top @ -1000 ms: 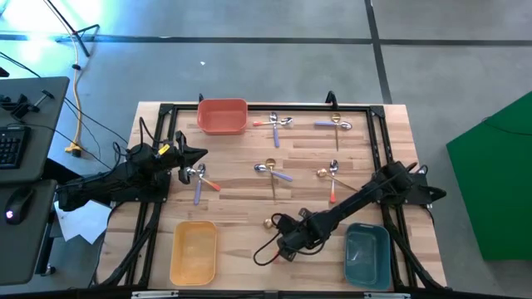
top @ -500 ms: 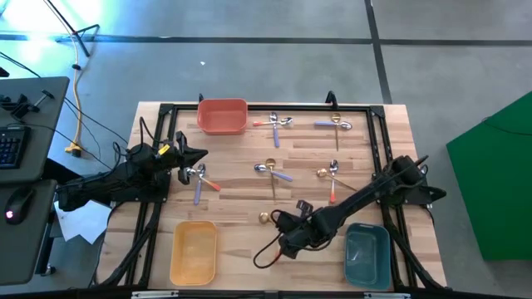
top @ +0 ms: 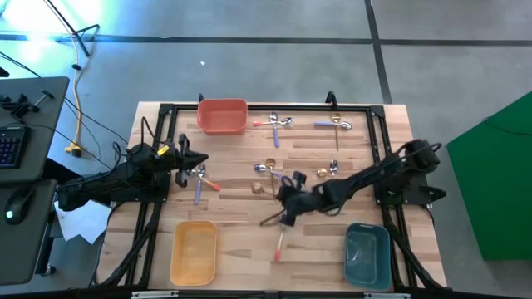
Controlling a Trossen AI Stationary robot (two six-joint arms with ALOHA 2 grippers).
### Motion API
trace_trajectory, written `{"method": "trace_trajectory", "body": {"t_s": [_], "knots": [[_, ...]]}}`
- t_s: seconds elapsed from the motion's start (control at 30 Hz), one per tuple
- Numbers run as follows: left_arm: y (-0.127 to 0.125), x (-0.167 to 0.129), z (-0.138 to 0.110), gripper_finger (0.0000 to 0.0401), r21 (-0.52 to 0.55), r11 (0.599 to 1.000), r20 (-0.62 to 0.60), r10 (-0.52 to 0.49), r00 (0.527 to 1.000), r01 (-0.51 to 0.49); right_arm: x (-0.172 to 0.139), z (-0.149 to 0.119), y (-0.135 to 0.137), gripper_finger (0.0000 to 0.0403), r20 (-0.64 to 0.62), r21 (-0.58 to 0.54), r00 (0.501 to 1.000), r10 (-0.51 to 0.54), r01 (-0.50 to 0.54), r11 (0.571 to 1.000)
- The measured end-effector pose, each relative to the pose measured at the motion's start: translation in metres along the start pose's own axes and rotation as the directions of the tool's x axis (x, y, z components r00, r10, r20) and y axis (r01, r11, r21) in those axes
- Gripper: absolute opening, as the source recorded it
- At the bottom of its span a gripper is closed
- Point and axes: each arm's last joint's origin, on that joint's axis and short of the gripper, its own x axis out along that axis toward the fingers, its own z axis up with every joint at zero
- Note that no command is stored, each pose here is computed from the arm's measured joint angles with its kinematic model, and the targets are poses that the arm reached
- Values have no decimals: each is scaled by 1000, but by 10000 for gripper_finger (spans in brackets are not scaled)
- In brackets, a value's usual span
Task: Sort silverware by color (type)
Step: Put the bottom gold spoon into the orange bin
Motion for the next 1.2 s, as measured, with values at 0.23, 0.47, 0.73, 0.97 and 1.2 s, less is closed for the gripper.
{"method": "trace_trajectory", "body": {"t_s": [0.23, 0.47, 0.73, 0.97, 1.2], "knots": [[-2, 3, -2, 3, -6, 1000, -21, -19, 1000, 19, -20, 10, -46, 10, 332, -52, 941, 66, -51, 997], [-3, 13, 0, 3, -5, 999, -3, -36, 999, 36, -32, 19, -89, 10, 533, -119, 837, 119, -66, 991], [-2, 28, -5, 5, 10, 999, -29, 36, 999, -36, -26, 28, -118, 10, 577, -200, 798, 174, -68, 977], [-7, 42, -2, 51, 31, 1000, 17, 2, 1000, -3, -23, 29, -137, 10, 582, -224, 789, 196, -77, 972], [-16, 67, 4, 116, 81, 997, -51, -10, 999, 14, -24, 32, -136, 10, 610, -245, 766, 200, -57, 968]]}}
